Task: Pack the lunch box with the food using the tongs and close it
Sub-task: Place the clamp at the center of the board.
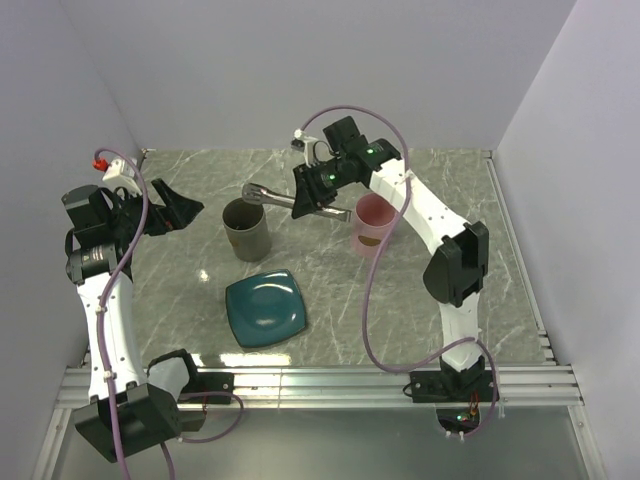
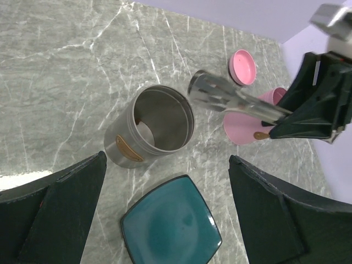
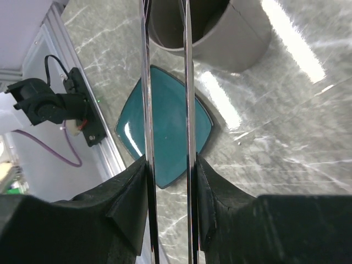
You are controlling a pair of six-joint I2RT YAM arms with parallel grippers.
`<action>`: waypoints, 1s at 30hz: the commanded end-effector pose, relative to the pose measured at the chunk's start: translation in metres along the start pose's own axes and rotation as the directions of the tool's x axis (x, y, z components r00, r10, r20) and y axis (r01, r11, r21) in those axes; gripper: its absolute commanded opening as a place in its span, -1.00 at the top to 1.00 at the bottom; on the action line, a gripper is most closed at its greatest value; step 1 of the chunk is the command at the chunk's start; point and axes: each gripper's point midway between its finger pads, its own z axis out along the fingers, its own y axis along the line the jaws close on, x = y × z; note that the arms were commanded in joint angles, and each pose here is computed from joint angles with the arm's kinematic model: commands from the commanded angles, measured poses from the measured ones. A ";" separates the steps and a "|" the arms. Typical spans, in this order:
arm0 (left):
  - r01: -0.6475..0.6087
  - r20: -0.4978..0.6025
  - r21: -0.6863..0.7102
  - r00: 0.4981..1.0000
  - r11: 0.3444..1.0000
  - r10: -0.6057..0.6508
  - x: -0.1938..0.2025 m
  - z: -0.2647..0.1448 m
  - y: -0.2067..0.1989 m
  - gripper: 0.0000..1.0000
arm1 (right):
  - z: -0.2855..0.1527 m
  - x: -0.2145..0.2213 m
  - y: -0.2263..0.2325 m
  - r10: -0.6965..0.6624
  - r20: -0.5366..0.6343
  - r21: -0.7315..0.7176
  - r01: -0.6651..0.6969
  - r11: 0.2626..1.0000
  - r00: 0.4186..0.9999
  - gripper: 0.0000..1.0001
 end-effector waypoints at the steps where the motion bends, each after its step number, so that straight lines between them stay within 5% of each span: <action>1: -0.029 0.040 0.043 0.999 0.999 0.027 -0.019 -0.003 -0.013 -0.99 | -0.051 -0.034 0.042 -0.182 0.148 0.029 0.179 0.983 0.972 0.17; 10: -0.040 0.055 0.048 0.998 0.998 0.037 -0.021 -0.006 -0.018 -0.99 | -0.081 -0.008 0.037 -0.231 0.174 0.176 0.201 0.964 0.957 0.16; 16: -0.032 0.067 0.051 0.997 0.998 0.028 -0.020 -0.007 -0.019 -0.99 | -0.084 0.015 0.011 -0.108 0.248 0.324 0.023 0.946 0.963 0.16; 20: -0.032 0.063 0.053 0.998 0.998 0.028 -0.018 -0.008 -0.020 -0.99 | -0.082 0.016 -0.019 -0.020 0.310 0.480 -0.139 0.866 0.951 0.24; 30: -0.042 0.070 0.041 0.997 0.998 0.039 -0.018 -0.011 -0.020 -0.99 | -0.018 -0.004 -0.050 0.053 0.316 0.581 -0.237 0.778 0.947 0.27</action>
